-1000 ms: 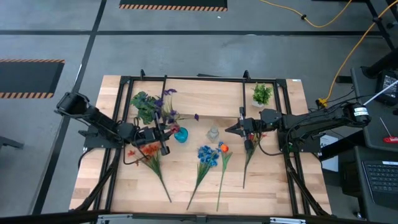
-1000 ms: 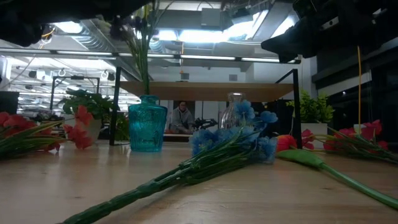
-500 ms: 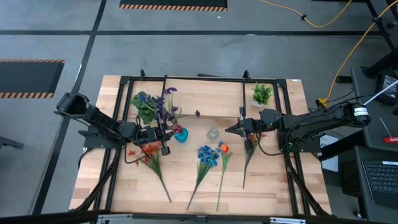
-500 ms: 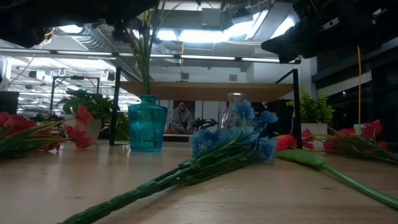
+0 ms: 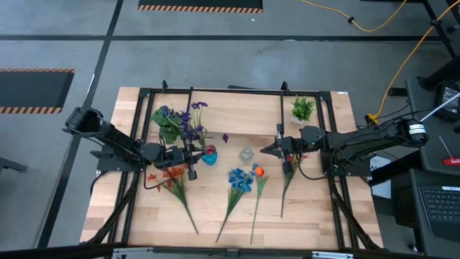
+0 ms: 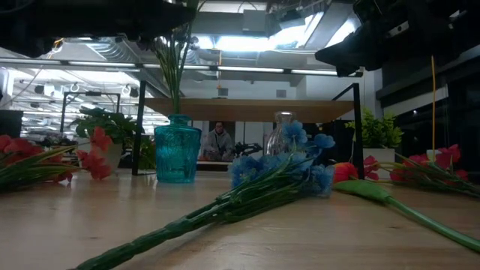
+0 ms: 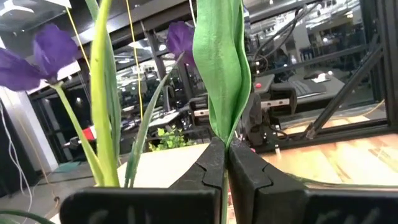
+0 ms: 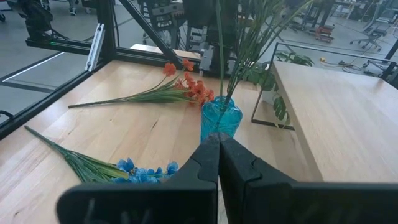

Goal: Pick and place flowers into a vace then onto a shelf
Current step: Put the dark red flower into the transparent blue vase

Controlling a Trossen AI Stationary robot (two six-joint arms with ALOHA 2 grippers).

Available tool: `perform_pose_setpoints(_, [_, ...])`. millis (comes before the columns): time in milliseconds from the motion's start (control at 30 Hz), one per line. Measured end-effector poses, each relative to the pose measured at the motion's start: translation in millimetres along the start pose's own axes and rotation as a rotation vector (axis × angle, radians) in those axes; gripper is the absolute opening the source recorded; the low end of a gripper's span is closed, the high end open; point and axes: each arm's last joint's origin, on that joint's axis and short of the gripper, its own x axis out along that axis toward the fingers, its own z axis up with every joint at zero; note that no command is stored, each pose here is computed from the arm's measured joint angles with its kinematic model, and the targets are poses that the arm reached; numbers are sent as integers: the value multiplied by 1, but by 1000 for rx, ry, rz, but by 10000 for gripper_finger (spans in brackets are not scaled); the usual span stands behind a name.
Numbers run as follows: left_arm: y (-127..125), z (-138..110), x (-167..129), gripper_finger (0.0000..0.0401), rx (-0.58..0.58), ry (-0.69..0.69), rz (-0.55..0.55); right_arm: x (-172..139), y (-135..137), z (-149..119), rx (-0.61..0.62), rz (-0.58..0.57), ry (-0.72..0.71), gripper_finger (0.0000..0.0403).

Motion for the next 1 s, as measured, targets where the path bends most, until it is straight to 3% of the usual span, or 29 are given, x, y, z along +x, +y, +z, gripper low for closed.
perform_pose_setpoints(400, [0,-9,-4,15,-14,55,8,0,0,0,2,0,3,5])
perform_pose_setpoints(800, [-1,-11,-6,118,14,81,32,0,0,0,3,1,5,5])
perform_pose_setpoints(1000, [-6,-9,-10,148,11,103,83,0,0,-1,4,1,6,5])
